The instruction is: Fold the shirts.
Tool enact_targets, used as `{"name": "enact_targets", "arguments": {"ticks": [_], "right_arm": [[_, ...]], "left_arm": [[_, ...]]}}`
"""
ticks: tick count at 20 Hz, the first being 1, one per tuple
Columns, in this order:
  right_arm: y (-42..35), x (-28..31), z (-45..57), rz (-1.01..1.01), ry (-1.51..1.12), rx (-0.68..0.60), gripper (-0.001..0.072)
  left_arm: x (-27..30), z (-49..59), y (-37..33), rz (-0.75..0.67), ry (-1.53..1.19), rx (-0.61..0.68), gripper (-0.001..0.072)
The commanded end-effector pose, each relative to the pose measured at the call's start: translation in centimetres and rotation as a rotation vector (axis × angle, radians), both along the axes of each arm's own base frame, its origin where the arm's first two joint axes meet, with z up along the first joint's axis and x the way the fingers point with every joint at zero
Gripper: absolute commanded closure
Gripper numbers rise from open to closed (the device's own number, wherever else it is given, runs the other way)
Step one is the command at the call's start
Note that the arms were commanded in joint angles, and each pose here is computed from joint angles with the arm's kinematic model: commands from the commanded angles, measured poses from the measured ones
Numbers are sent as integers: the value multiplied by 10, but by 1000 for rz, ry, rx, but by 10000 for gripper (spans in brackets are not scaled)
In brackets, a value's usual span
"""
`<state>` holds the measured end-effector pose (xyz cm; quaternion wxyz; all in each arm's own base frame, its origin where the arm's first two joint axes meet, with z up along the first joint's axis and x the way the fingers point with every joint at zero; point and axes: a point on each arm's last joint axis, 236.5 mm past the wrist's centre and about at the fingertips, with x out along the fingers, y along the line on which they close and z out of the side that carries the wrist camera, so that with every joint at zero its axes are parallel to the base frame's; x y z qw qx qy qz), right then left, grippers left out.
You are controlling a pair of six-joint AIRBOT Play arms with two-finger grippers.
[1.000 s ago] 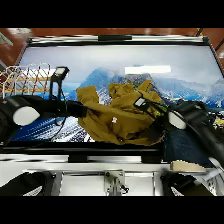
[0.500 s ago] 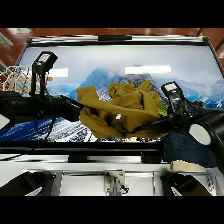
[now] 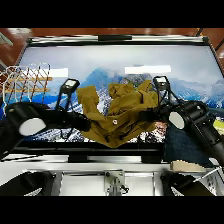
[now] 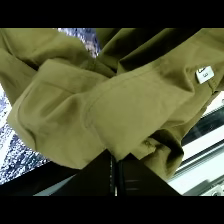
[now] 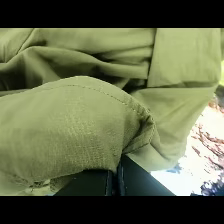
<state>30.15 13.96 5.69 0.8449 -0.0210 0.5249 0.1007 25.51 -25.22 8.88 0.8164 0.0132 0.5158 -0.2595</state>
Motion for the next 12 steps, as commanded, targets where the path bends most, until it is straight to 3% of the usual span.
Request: {"name": "enact_targets", "arguments": {"ticks": [1, 4, 5, 8, 9, 12], "right_arm": [[4, 4, -7, -20, 14, 11, 647], [4, 4, -7, -20, 13, 11, 647], [4, 4, -7, -20, 14, 11, 647], [12, 0, -7, -20, 34, 49, 647], [18, -3, -7, -20, 48, 77, 647], [24, -5, -7, -23, 57, 105, 647]], "left_arm": [[12, -27, -11, 35, 25, -6, 655], [21, -18, -13, 45, -8, -32, 653], [25, -14, -10, 56, -12, -33, 608], [48, 8, 18, 130, -39, -13, 260], [57, 18, 32, 163, -52, -1, 185], [85, 51, 90, 194, -134, 110, 166]]}}
